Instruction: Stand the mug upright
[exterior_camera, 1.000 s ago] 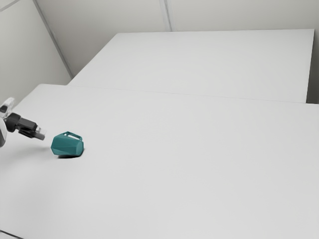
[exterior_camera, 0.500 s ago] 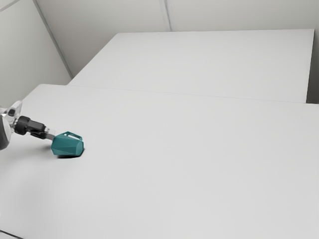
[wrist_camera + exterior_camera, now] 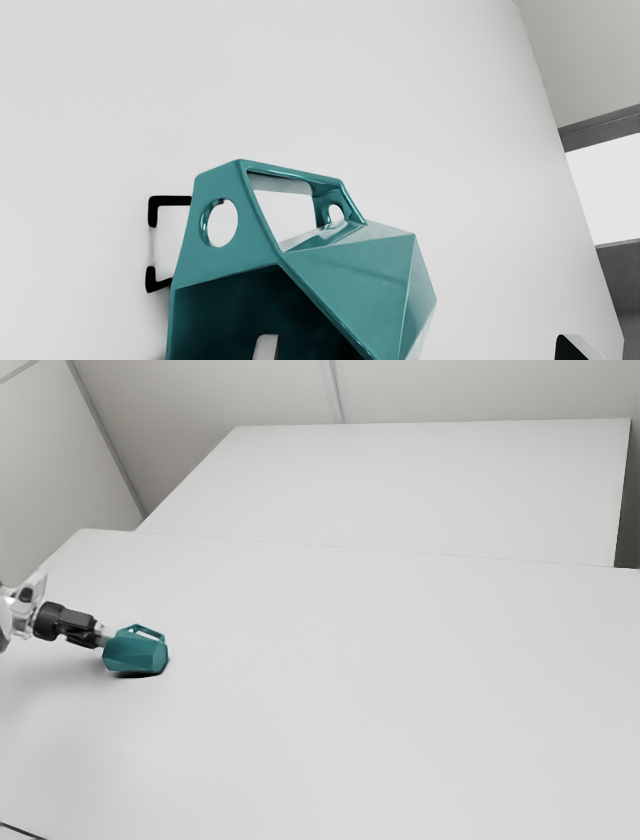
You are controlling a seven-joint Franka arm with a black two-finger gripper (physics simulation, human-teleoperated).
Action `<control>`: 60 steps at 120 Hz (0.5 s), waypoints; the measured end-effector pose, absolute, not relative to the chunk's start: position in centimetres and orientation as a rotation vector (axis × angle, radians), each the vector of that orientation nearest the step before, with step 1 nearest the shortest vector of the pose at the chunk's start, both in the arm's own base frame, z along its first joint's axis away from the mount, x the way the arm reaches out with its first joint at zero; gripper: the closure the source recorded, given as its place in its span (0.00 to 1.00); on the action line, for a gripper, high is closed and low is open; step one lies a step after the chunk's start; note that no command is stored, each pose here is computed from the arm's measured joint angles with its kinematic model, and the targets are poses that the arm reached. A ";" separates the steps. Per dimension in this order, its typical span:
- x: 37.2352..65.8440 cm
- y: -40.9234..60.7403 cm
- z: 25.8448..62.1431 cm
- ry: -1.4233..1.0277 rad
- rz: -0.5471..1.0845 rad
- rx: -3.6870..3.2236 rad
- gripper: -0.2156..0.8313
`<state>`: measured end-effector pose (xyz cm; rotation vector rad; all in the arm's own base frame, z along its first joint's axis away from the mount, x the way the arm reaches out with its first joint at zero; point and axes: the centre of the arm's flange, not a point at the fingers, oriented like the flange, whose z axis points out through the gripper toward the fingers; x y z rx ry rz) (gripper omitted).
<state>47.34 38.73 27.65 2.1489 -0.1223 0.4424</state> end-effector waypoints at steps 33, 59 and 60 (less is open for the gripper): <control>48.0 38.0 27.1 -0.115 0.435 2.151 0.21; 47.8 37.2 27.4 -0.107 0.435 2.147 0.21; 47.8 37.1 27.4 -0.106 0.435 2.147 0.21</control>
